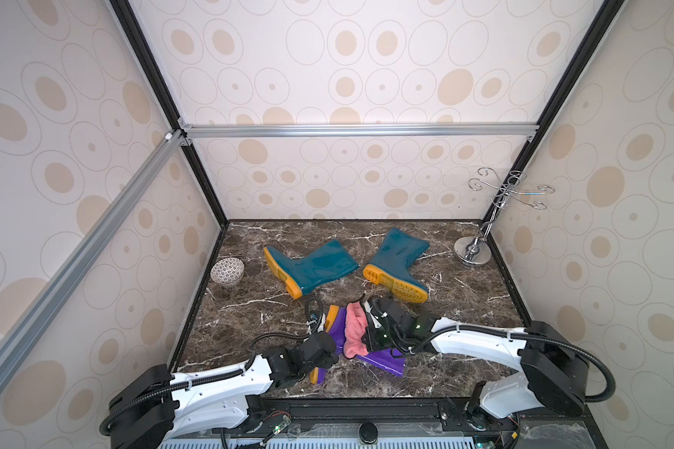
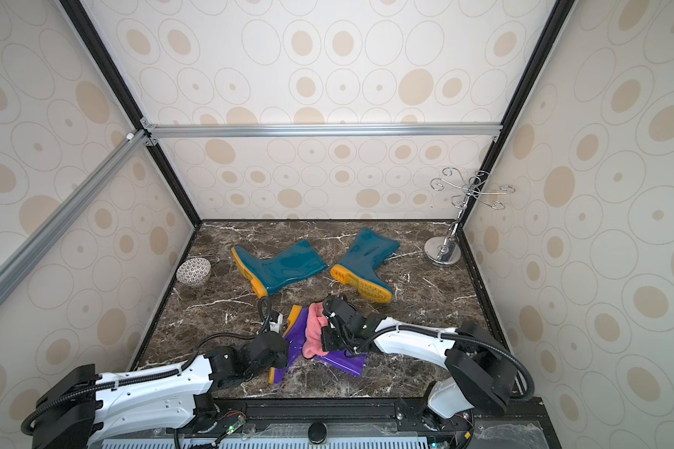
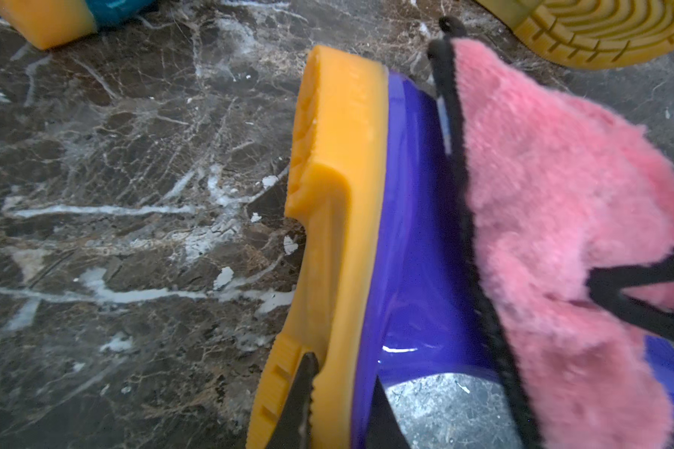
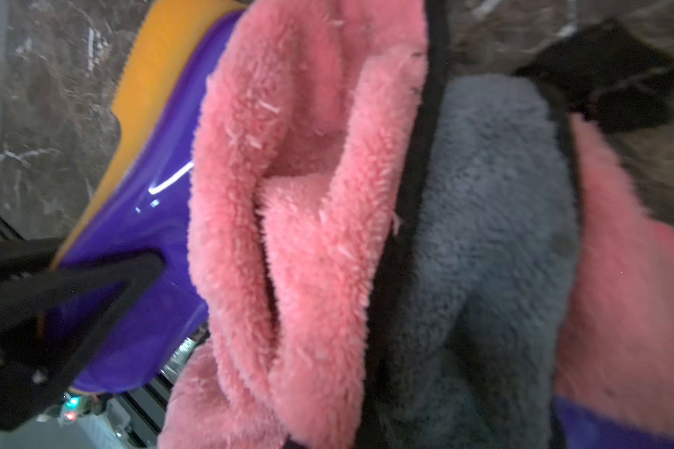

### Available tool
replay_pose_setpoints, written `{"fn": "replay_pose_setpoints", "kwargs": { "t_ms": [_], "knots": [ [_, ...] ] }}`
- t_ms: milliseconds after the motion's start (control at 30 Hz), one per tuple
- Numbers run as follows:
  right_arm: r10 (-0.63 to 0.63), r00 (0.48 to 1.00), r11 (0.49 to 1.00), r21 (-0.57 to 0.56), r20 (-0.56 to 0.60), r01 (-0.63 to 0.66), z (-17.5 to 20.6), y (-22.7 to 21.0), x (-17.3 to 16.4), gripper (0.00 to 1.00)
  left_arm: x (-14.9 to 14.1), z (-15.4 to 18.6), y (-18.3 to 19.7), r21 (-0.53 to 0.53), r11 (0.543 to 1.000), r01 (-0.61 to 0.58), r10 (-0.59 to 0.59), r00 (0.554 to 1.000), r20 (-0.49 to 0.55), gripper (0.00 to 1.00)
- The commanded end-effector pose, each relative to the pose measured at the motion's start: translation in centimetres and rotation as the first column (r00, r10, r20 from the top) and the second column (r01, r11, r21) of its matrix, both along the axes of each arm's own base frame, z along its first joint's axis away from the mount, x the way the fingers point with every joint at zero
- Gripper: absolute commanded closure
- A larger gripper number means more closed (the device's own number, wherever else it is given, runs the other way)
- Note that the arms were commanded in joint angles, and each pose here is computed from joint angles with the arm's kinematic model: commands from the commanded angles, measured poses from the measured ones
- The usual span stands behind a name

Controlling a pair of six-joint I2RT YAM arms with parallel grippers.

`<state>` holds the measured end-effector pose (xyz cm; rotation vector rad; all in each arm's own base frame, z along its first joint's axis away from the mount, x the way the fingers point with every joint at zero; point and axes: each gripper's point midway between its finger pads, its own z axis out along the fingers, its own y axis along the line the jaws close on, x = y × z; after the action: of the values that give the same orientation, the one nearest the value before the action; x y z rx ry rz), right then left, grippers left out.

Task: Wipe the rubber boots with a cloth
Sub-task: Wipe the dirt off the rubber boot.

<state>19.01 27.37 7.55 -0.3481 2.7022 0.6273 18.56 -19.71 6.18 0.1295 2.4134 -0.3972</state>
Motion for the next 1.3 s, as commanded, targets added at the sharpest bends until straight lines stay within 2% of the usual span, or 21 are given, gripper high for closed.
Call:
{"fn": "replay_pose_setpoints", "kwargs": {
  "t_ms": [0,167,267,433,633,767,900,1000,1067,1200,1267],
  "knots": [
    [-0.022,1.000,0.979,-0.202,0.023,0.026,1.1,-6.0,-1.5,1.00,1.3,3.1,-2.0,-0.165,0.986,-0.032,0.043,0.997,0.061,1.00],
    [0.009,0.999,0.978,-0.208,0.052,0.002,4.6,-8.2,-2.8,1.00,1.3,3.3,-2.1,-0.181,0.983,-0.032,0.044,0.997,0.063,1.00],
    [0.035,0.999,0.991,-0.133,0.031,-0.030,5.0,-6.6,-3.1,1.00,1.4,3.5,-2.2,-0.188,0.982,-0.032,0.045,0.997,0.063,1.00],
    [0.061,0.997,0.995,0.072,0.037,-0.063,4.9,-0.1,-0.9,1.00,1.3,3.2,-2.2,-0.191,0.981,-0.035,0.046,0.997,0.055,1.00],
    [0.099,0.995,0.966,0.238,0.030,-0.104,4.7,8.1,2.6,1.00,1.2,2.9,-2.3,-0.177,0.984,-0.019,0.031,0.998,0.062,1.00],
    [0.097,0.992,0.955,0.273,0.075,-0.114,5.8,11.0,5.1,1.00,1.4,3.2,-2.0,-0.170,0.985,-0.020,0.034,0.996,0.079,1.00],
    [0.128,0.987,0.935,0.321,0.096,-0.152,7.7,13.0,6.1,1.00,1.4,3.5,-2.3,-0.179,0.984,-0.008,0.023,0.996,0.083,1.00],
    [0.089,0.991,0.942,0.314,0.101,-0.117,7.3,12.3,6.4,1.00,1.4,3.5,-2.3,-0.182,0.983,-0.012,0.028,0.996,0.083,1.00],
    [0.040,0.995,0.954,0.292,0.087,-0.063,5.4,10.2,6.3,1.00,1.4,3.6,-2.4,-0.180,0.984,-0.010,0.026,0.996,0.083,1.00],
    [-0.022,0.998,0.956,0.292,-0.066,0.040,1.2,5.5,5.0,1.00,1.4,3.4,-2.3,-0.172,0.985,-0.006,0.021,0.996,0.083,1.00],
    [-0.062,0.994,0.960,0.268,-0.088,0.084,0.2,2.5,4.1,1.00,1.4,3.3,-2.1,-0.166,0.986,-0.009,0.024,0.996,0.085,1.00]
  ]
}}
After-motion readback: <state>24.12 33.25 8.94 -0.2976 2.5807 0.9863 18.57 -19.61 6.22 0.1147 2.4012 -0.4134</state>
